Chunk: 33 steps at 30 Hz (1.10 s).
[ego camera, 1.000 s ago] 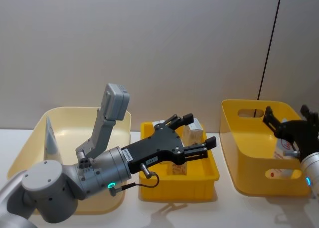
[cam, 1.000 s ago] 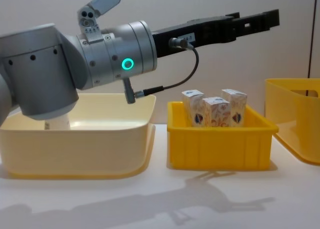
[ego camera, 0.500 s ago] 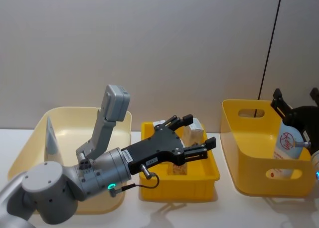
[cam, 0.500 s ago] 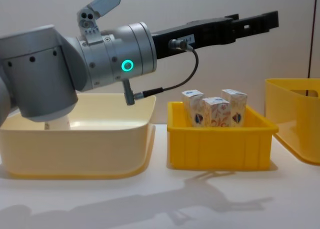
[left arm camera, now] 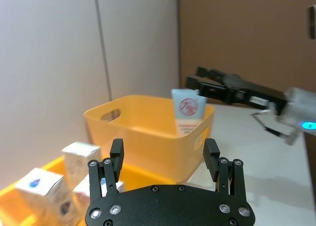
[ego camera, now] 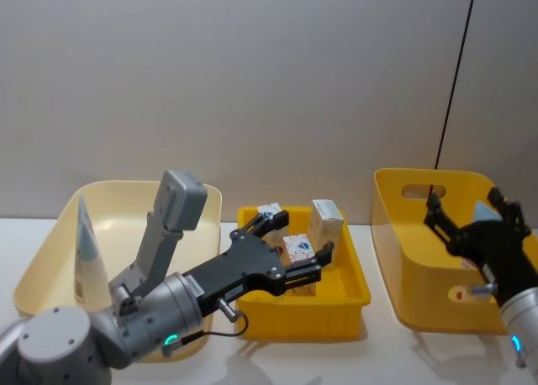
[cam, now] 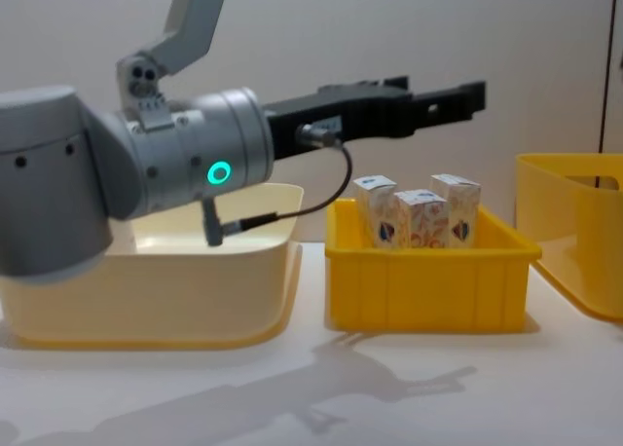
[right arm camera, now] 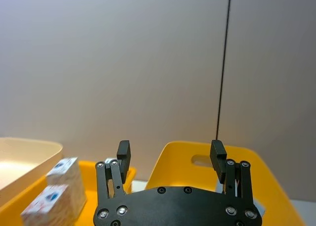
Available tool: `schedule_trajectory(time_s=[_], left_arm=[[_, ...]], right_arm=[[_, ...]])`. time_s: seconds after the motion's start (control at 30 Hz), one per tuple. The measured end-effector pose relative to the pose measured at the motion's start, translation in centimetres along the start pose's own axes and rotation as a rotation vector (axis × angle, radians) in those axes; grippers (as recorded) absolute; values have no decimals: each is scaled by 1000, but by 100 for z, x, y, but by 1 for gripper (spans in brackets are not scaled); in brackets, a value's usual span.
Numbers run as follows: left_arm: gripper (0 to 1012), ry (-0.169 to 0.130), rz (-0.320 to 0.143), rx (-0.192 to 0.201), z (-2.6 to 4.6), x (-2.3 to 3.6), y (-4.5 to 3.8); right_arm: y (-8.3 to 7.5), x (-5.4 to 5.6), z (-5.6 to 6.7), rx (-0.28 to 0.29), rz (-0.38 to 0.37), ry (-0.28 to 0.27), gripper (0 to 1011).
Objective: Bimanual collaborative sorting of washing and personal care products
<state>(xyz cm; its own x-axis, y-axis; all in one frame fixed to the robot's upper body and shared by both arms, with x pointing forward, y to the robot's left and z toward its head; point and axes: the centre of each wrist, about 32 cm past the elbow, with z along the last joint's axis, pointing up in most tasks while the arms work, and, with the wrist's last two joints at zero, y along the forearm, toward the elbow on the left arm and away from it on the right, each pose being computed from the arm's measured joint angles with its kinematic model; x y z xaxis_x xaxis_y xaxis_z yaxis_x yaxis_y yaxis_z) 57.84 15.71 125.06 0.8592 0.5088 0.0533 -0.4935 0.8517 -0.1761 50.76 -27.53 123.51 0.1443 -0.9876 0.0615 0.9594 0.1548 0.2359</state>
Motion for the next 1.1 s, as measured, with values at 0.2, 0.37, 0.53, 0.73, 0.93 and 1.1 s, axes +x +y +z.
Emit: schedule_trajectory(time_s=[0.2, 0.37, 0.53, 0.73, 0.93, 1.1], left_arm=[[1002, -28, 83, 32, -59, -64, 126], [1002, -51, 144, 54, -98, -113, 219], [1001, -78, 214, 77, -138, -174, 322], [1002, -108, 281, 100, -176, -238, 424], [1002, -144, 358, 123, -213, -315, 540], [1002, -178, 423, 141, -238, -382, 638]], right_arm=[[-167, -132, -89, -44, 52, 7, 1001], [-297, -232, -151, -78, 89, 15, 1001], [-455, -350, -215, -118, 134, 28, 1001], [-590, -447, -259, -149, 170, 41, 1001], [-660, -496, -283, -167, 189, 48, 1001], [-666, -500, -284, -168, 191, 48, 1001]])
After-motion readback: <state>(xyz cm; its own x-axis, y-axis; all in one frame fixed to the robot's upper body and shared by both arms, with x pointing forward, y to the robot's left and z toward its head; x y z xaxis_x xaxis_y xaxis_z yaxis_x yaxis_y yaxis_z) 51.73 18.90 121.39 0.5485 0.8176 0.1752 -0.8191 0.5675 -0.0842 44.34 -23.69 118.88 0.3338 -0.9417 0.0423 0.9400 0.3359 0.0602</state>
